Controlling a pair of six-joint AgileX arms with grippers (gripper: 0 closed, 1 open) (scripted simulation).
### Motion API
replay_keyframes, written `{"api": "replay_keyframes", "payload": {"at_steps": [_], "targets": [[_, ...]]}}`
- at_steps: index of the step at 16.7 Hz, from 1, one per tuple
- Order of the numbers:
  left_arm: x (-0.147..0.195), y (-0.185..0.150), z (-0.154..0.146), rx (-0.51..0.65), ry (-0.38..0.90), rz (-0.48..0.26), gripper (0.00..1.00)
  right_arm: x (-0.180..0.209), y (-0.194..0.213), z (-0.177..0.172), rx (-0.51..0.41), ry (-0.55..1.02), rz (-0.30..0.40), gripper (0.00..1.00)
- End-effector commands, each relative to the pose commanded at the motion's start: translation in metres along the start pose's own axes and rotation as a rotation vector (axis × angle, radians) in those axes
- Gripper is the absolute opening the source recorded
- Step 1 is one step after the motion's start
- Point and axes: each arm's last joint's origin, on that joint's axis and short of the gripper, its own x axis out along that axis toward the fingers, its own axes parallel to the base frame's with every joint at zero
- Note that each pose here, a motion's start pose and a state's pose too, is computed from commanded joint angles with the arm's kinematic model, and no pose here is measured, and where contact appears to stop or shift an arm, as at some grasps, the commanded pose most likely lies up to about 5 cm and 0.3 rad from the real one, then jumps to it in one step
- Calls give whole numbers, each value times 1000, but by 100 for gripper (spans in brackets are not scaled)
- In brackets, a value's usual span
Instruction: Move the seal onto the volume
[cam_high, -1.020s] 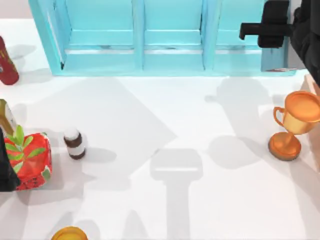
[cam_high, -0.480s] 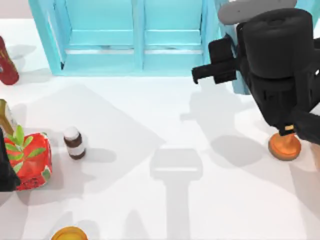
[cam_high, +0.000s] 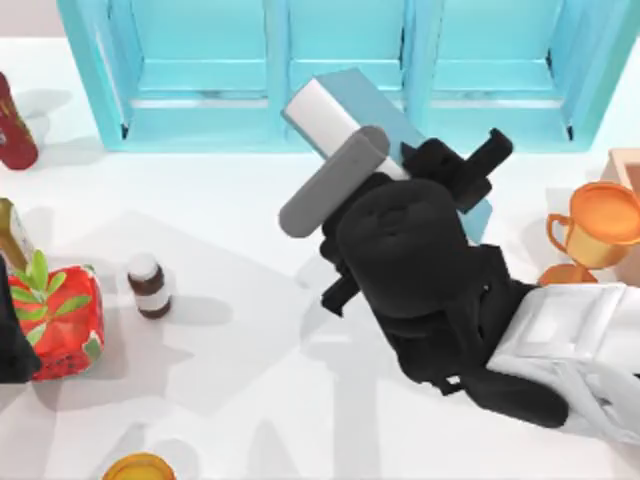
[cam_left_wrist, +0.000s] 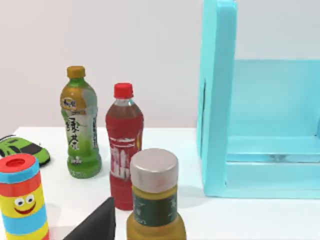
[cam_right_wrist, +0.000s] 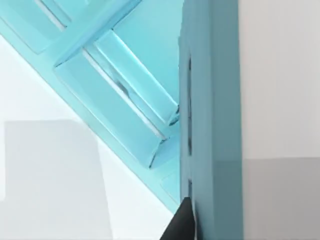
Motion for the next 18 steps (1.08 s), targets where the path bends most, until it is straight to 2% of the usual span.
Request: {"api": "replay_keyframes", "payload": {"at_steps": [5,8,11,18], "targets": [[0,0,0,0,0,0,100,1,38,-26,-432,44,-37,0],[0,0,0,0,0,0,100,8,45,-43,-614,99,-65,0],[0,0,0,0,0,0,100,14,44,-55,-697,143,-79,0],[0,0,0,0,0,0,100,10,48,-56,-700,128,-65,0]]}}
